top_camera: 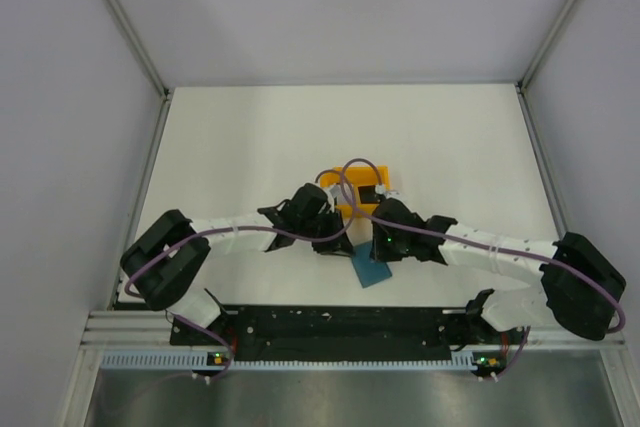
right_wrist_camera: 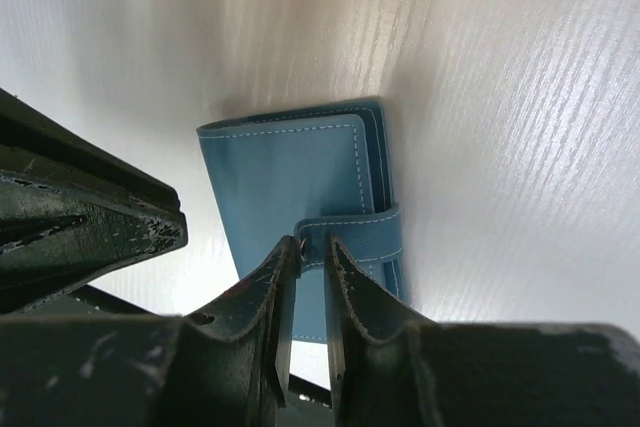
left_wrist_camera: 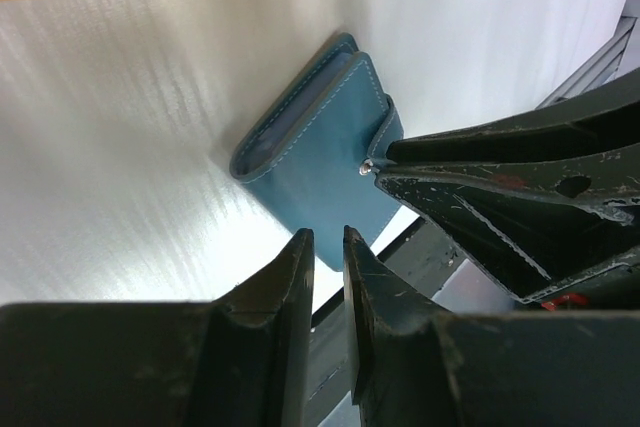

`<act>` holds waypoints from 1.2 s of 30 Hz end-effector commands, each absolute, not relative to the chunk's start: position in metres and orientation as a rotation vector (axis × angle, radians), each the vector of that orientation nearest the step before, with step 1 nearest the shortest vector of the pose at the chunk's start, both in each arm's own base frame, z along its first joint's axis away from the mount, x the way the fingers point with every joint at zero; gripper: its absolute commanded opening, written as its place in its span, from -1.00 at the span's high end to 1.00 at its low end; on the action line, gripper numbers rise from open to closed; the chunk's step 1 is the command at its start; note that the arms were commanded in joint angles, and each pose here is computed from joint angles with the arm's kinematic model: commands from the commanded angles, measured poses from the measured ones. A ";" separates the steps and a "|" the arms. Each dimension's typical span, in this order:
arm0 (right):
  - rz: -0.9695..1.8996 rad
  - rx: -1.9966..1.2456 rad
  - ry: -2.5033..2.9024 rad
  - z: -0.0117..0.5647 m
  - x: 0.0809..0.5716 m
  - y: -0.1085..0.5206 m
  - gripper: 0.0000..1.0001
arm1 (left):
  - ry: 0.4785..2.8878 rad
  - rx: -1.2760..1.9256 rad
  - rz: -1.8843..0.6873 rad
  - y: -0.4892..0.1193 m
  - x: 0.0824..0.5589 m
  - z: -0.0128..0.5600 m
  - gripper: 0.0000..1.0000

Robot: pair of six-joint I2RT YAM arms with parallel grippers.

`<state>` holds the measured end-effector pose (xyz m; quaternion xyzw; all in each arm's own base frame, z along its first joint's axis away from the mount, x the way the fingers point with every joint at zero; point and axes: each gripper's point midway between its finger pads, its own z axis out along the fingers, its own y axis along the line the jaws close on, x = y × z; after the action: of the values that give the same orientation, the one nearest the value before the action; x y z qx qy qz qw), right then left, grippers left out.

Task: Put the credit cards into the card holder
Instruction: Close the card holder at the center of the board.

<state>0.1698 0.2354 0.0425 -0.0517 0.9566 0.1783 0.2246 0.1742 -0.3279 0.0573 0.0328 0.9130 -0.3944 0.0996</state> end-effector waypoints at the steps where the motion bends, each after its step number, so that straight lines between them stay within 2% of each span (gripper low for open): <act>1: 0.517 -0.162 2.617 0.054 0.175 0.235 0.65 | 2.646 0.168 -1.224 -0.343 0.179 0.073 0.54; 6: 0.532 -0.162 2.614 0.056 0.173 0.236 0.67 | 2.649 0.175 -1.231 -0.347 0.179 0.073 0.55; 9: 0.556 -0.153 2.591 0.064 0.175 0.237 0.56 | 2.649 0.181 -1.231 -0.348 0.178 0.073 0.55; 13: 0.576 -0.144 2.577 0.070 0.176 0.239 0.56 | 2.644 0.189 -1.238 -0.350 0.178 0.074 0.54; 18: 0.580 -0.137 2.585 0.069 0.176 0.240 0.73 | 2.653 0.187 -1.235 -0.352 0.176 0.072 0.55; 22: 0.551 -0.133 2.593 0.066 0.176 0.237 0.74 | 2.661 0.192 -1.230 -0.354 0.173 0.070 0.55; 30: 0.484 -0.146 2.612 0.059 0.177 0.230 0.98 | 2.664 0.190 -1.231 -0.356 0.172 0.069 0.55; 36: 0.500 -0.149 2.611 0.061 0.177 0.233 1.00 | 2.673 0.185 -1.226 -0.358 0.173 0.065 0.54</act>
<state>0.1651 0.2270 0.0470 -0.0566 0.9584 0.1753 0.2179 0.1639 -0.3430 0.0529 0.0576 0.9131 -0.3951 0.0832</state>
